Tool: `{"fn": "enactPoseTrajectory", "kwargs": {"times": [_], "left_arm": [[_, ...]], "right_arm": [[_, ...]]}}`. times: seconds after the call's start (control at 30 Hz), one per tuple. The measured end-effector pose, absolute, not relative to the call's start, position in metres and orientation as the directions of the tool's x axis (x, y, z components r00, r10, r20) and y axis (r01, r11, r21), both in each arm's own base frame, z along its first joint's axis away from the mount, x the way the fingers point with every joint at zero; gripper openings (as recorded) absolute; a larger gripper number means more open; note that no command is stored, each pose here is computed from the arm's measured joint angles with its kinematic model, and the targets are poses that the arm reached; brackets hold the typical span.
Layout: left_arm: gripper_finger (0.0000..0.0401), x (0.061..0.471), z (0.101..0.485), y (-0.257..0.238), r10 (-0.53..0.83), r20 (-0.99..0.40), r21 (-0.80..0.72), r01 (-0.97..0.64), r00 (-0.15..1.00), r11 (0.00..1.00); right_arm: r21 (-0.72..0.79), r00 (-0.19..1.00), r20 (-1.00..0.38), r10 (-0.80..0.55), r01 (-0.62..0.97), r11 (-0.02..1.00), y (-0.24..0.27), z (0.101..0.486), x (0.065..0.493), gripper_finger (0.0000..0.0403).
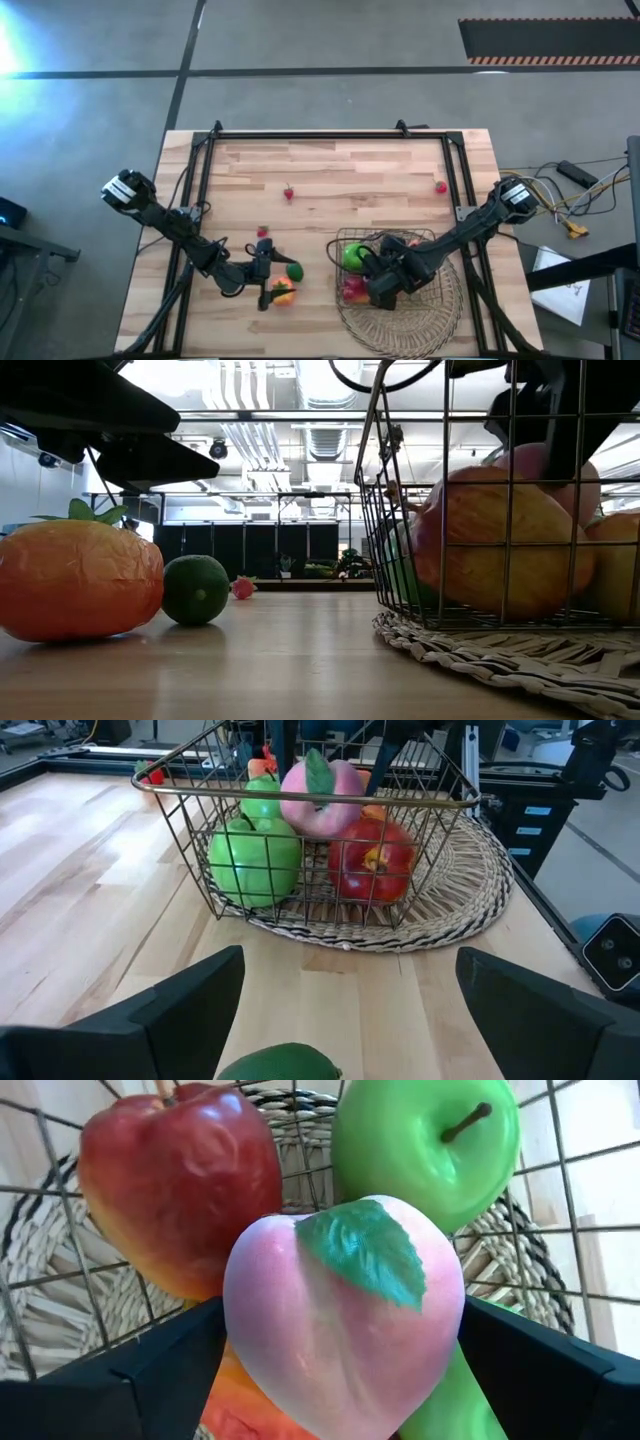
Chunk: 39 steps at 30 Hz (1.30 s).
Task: Build produce basket
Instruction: Put the apricot into the wire basket
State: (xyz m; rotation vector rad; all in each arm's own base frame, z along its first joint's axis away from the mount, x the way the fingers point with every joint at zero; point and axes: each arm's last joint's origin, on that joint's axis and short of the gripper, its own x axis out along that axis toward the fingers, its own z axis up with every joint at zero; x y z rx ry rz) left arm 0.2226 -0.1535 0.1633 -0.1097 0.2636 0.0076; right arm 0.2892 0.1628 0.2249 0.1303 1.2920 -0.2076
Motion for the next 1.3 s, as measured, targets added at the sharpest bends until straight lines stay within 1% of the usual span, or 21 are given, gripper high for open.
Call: {"fn": "enactPoseTrajectory", "kwargs": {"times": [0.17, 0.27, 0.37, 0.47, 0.67, 0.97, 1.1, 1.3], "left_arm": [[0.0348, 0.223, 0.163, -0.154, -0.007, -0.26, -0.107, -0.022, 0.966, 0.994], [0.0348, 0.223, 0.163, -0.154, -0.007, -0.26, -0.107, -0.022, 0.966, 0.994], [0.0348, 0.223, 0.163, -0.154, -0.007, -0.26, -0.107, -0.021, 0.966, 0.994], [0.0348, 0.223, 0.163, -0.154, -0.007, -0.26, -0.107, -0.022, 0.966, 0.994], [0.0348, 0.223, 0.163, -0.154, -0.007, -0.26, -0.107, -0.021, 0.966, 0.994], [0.0348, 0.223, 0.163, -0.154, -0.007, -0.26, -0.107, -0.022, 0.966, 0.994], [0.0348, 0.223, 0.163, -0.154, -0.007, -0.26, -0.107, -0.022, 0.966, 0.994], [0.0348, 0.223, 0.163, -0.154, -0.007, -0.26, -0.107, -0.021, 0.966, 0.994]], "right_arm": [[-0.01, 0.295, -0.953, -0.072, 0.207, 0.978, 0.164, 0.226, 0.293, 0.0373], [-0.047, 0.32, -0.942, -0.103, 0.181, 0.982, 0.163, 0.227, 0.294, 0.0373], [-0.079, 0.347, -0.927, -0.143, 0.191, 0.978, 0.162, 0.228, 0.295, 0.0373], [-0.083, 0.366, -0.919, -0.144, 0.178, 0.98, 0.163, 0.227, 0.297, 0.0373], [-0.069, 0.373, -0.918, -0.132, 0.178, 0.982, 0.163, 0.228, 0.298, 0.0373], [-0.044, 0.363, -0.921, -0.14, 0.261, 0.964, 0.155, 0.226, 0.302, 0.0373], [-0.009, 0.339, -0.934, -0.115, 0.298, 0.955, 0.15, 0.224, 0.303, 0.0373], [-0.004, 0.317, -0.942, -0.111, 0.32, 0.947, 0.148, 0.219, 0.301, 0.0373]]}}
